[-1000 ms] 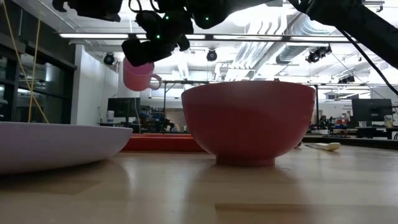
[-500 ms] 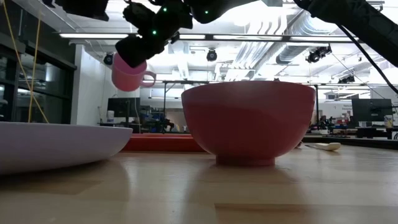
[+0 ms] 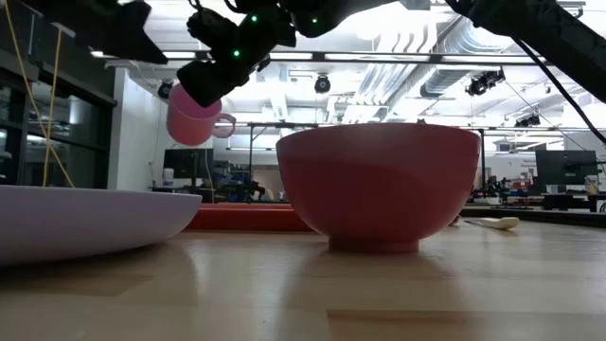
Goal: Set up tray
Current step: Put the pink mug on the top left of the red serving tray
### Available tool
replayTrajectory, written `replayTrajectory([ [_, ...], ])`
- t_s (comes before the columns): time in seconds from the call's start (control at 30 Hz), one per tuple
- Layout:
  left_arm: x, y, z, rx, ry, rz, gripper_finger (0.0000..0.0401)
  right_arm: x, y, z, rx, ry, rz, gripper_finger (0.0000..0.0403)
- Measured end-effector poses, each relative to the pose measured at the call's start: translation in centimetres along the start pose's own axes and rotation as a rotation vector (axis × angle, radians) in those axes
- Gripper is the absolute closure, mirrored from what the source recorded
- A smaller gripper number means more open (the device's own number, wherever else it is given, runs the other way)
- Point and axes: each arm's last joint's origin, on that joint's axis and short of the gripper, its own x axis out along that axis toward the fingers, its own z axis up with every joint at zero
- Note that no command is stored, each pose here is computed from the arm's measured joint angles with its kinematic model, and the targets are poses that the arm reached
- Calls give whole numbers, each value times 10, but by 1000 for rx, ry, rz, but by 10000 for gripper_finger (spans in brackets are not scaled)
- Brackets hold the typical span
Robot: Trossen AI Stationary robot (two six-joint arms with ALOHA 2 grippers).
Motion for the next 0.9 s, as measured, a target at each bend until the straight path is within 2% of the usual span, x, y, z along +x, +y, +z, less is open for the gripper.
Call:
replayTrajectory([
  [0.13, 11, -1, -1, -7, 51, -18, 284, -3, 5, -1, 28, 12, 33, 403],
  [0.4, 33, -7, -1, -9, 171, -87, 284, -1, 3, -6, 56, 72, -16, 403],
  [0.47, 36, -8, 6, -13, 172, -74, 284, 0, 2, -8, 73, 80, -12, 403],
  [0.6, 45, -9, 10, 60, 237, -17, 284, 0, 2, -8, 90, 88, -11, 403],
  [0.9, 58, -22, 8, 135, 307, 1, 284, -1, 2, -10, 75, 106, -23, 403],
])
